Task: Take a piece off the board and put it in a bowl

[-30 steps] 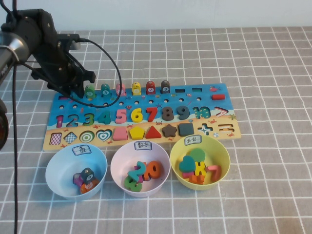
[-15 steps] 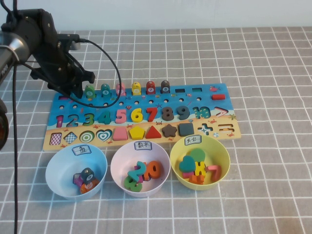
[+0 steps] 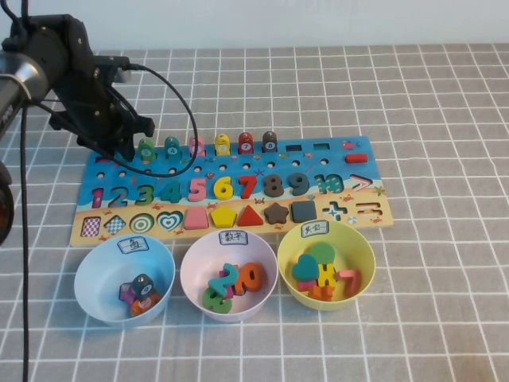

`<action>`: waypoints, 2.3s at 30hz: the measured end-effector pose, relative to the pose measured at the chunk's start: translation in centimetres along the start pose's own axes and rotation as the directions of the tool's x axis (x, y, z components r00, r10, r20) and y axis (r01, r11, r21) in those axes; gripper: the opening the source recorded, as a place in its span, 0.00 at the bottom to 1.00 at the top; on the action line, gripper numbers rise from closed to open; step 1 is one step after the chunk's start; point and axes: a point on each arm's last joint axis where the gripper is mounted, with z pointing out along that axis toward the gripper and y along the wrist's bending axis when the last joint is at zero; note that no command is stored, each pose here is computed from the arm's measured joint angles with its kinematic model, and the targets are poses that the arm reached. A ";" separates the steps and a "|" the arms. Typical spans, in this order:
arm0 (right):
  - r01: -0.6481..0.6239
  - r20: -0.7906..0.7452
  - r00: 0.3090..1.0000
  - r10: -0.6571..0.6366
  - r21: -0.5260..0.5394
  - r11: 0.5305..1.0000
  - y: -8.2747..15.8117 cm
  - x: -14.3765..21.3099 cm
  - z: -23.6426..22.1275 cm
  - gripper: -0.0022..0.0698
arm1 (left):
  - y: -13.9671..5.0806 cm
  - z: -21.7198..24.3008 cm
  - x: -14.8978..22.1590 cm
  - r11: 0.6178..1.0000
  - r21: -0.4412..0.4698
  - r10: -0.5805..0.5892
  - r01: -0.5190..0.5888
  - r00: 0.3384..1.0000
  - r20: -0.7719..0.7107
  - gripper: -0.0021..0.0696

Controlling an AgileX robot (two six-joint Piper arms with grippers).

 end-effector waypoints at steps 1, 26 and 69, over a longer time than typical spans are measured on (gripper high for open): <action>0.000 0.000 1.000 0.000 0.000 1.000 0.0 0.0 0.0 0.01 | 0.0 0.0 0.0 1.000 0.000 0.000 0.000 1.000 -0.002 0.32; 0.000 0.000 1.000 0.000 0.000 1.000 0.0 0.0 0.0 0.01 | -0.2 -7.5 -0.2 1.000 -0.009 0.007 -0.006 0.995 0.100 0.31; 0.000 0.000 1.000 0.000 0.000 1.000 0.0 0.0 0.0 0.01 | -8.1 -14.1 19.8 0.973 0.118 0.219 -0.200 0.961 -0.171 0.31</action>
